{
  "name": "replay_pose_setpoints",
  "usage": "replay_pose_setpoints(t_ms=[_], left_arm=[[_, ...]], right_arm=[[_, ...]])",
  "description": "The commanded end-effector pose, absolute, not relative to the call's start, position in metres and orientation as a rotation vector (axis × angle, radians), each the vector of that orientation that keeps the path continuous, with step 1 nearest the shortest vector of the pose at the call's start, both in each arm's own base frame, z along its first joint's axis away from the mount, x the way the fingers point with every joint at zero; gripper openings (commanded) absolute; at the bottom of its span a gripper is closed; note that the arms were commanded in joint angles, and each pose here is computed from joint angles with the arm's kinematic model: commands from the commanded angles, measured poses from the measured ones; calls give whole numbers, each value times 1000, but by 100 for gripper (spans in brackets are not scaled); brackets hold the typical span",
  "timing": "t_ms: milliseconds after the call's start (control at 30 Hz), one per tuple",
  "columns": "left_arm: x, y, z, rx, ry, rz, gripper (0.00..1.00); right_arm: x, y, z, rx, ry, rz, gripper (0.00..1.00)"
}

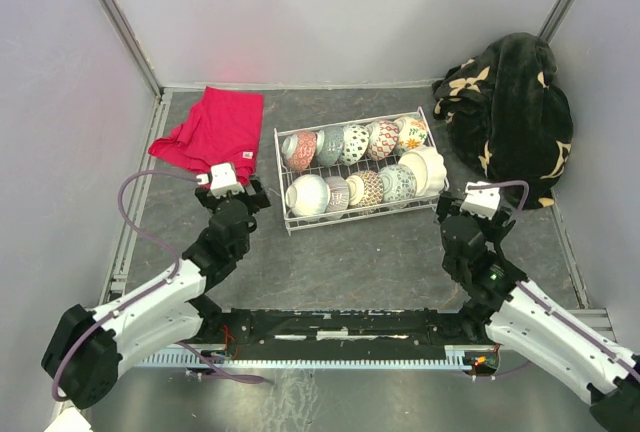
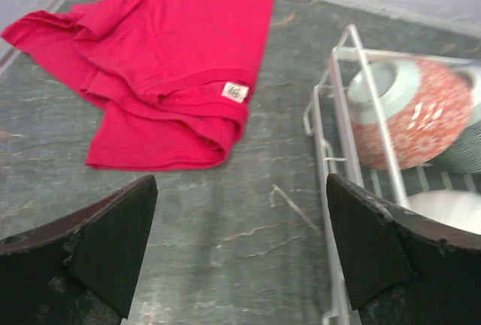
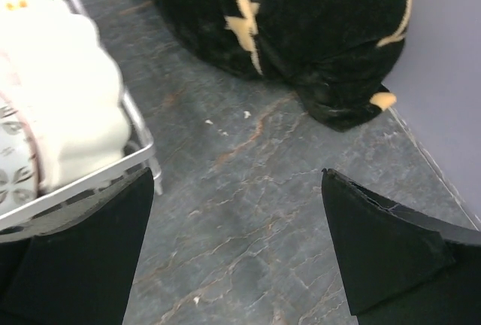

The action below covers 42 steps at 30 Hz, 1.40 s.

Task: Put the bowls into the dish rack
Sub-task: Reset both arms

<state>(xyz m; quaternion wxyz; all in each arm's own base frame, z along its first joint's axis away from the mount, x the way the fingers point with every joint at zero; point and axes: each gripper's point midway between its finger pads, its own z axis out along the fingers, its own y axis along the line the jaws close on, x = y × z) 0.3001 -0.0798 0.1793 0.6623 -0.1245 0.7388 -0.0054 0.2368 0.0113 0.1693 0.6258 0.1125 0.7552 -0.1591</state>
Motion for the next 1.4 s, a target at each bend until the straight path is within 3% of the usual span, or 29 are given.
replay_pose_setpoints(t_ms=[0,400,600,1100,1367], left_arm=[[303,-58,186,-260,1570,118,99],[302,-45,159,-231,1576,193,99],[299,-42,161,-240,1555,186,99],[289,-33,164,-198,1499,216,99],[290,-19,153,-237,1496,309,99]], right_arm=[[251,-5,163,376,1688,-365,100],[259,-36,137,489,1602,-399,100],[288,-55,116,577,1617,-513,100],[346,-41,102,384,1673,-526,100],[355,-24,99,242,1678,-423,100]])
